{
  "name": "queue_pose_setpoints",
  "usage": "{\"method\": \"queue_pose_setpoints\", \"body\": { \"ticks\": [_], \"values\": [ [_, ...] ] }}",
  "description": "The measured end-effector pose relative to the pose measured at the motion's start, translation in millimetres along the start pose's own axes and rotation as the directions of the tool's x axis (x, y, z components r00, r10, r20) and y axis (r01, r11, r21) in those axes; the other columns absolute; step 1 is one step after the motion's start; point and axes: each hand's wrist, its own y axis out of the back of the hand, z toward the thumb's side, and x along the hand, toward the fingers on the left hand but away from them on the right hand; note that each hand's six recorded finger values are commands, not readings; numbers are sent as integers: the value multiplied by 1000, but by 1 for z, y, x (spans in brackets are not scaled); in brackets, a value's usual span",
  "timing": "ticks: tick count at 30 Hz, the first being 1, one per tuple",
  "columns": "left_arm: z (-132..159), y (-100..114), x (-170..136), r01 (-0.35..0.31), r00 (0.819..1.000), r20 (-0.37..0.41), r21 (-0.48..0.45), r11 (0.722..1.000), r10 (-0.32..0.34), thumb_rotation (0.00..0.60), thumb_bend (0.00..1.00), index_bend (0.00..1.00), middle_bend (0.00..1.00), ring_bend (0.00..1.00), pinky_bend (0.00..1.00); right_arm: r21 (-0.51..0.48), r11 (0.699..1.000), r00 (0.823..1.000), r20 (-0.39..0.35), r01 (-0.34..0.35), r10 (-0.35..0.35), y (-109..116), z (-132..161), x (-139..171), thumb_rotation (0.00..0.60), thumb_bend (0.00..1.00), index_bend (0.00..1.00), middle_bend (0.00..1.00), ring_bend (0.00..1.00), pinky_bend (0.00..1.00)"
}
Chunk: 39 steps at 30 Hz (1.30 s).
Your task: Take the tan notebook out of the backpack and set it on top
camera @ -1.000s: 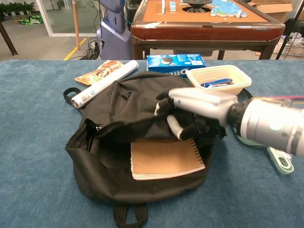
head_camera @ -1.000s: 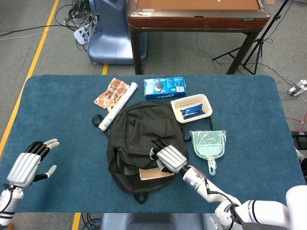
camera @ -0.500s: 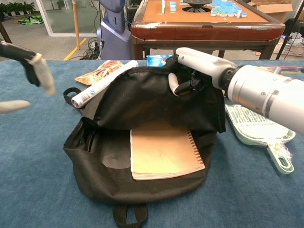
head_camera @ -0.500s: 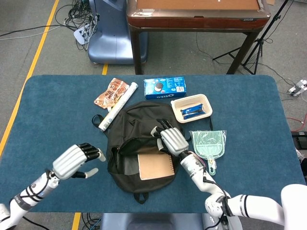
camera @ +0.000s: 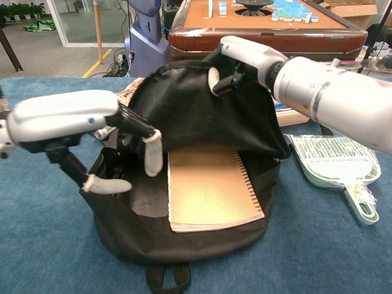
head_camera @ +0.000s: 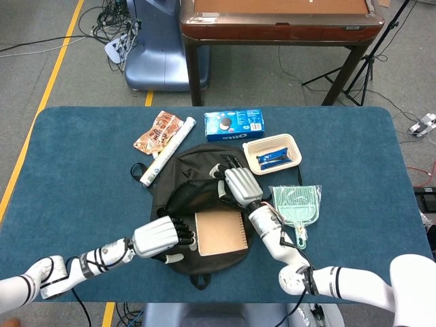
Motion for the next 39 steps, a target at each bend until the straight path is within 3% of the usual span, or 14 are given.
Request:
{"method": "queue_pose_setpoints", "body": {
  "ticks": [7, 19, 30, 39],
  "values": [
    [-16, -22, 21, 45, 999, 24, 93, 995, -47, 600, 274, 366, 440, 413, 407, -46, 999, 1000, -8, 8, -8, 6, 11, -7, 600, 896, 631, 332, 36, 0],
    [-55, -53, 33, 125, 991, 0, 299, 946, -131, 600, 250, 96, 67, 111, 193, -96, 995, 1000, 29, 13, -10, 14, 9, -19, 600, 897, 631, 329, 36, 0],
    [-68, -71, 42, 138, 990, -37, 339, 931, -133, 600, 199, 56, 24, 77, 174, -103, 995, 999, 51, 17, -12, 14, 0, -19, 600, 897, 631, 326, 36, 0],
    [-62, -82, 57, 118, 993, -43, 301, 946, -111, 600, 185, 46, 16, 63, 156, -105, 994, 998, 54, 19, -13, 14, -3, -19, 600, 897, 631, 325, 36, 0]
  ]
}}
